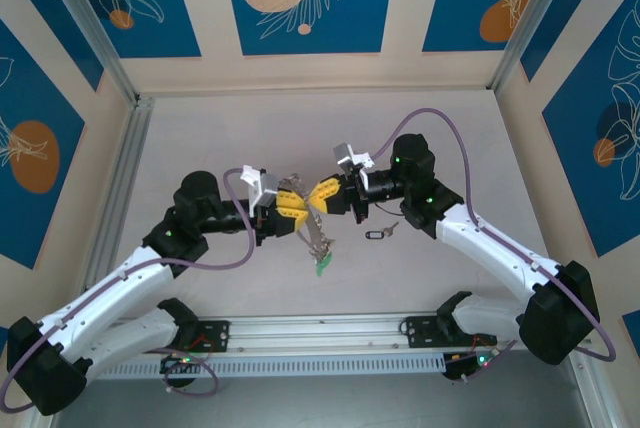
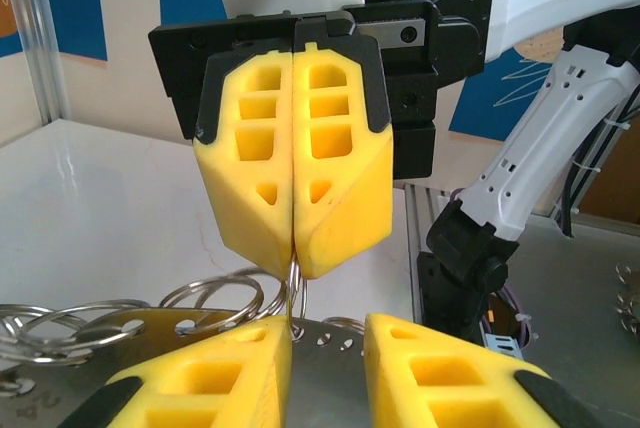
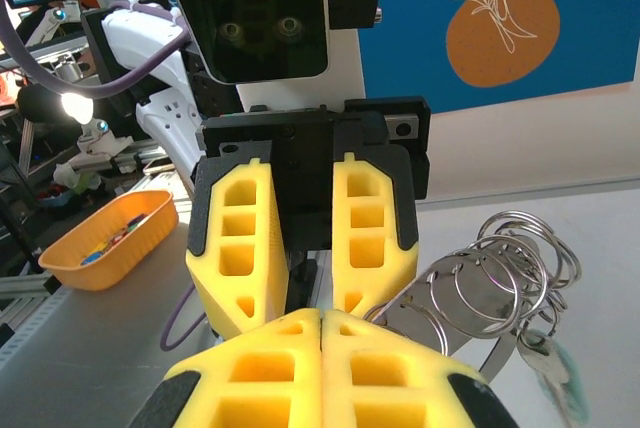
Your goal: Put the keys on the keyring
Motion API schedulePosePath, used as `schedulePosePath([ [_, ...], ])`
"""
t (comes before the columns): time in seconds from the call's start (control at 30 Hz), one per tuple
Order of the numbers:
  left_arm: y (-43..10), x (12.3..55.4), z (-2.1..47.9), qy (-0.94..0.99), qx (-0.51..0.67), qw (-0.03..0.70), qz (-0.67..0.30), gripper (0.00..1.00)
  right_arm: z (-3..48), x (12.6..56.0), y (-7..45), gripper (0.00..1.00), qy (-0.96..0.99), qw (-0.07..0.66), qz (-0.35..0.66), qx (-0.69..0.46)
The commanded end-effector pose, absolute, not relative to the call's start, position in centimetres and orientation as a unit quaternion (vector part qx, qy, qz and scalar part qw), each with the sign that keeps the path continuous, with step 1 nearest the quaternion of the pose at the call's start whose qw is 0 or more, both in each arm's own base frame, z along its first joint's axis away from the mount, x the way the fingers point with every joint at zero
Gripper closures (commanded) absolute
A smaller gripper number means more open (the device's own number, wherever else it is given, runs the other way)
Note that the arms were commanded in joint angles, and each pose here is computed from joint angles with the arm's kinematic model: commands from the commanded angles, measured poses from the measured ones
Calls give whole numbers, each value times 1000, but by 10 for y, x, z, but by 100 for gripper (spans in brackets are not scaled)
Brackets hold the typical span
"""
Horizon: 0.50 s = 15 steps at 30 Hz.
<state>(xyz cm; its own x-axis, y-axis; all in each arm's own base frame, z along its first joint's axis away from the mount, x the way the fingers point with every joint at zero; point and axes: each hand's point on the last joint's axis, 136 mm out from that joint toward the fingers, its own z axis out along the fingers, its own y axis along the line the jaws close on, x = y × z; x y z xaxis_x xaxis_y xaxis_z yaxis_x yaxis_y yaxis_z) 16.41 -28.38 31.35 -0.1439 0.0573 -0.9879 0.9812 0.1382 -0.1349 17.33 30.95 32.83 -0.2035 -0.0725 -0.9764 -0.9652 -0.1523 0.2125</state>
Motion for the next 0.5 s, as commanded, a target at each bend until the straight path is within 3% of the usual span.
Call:
schedulePosePath([
  [0.0, -289, 163, 333, 553, 457, 503, -482, 74, 334, 167, 313, 100, 502, 393, 581, -506],
  [0.27, -291, 165, 334, 552, 457, 504, -482, 82, 333, 167, 315, 100, 500, 394, 582, -507],
  [0.47, -291, 169, 336, 552, 451, 513, -479, 100, 331, 166, 315, 100, 500, 392, 583, -507],
])
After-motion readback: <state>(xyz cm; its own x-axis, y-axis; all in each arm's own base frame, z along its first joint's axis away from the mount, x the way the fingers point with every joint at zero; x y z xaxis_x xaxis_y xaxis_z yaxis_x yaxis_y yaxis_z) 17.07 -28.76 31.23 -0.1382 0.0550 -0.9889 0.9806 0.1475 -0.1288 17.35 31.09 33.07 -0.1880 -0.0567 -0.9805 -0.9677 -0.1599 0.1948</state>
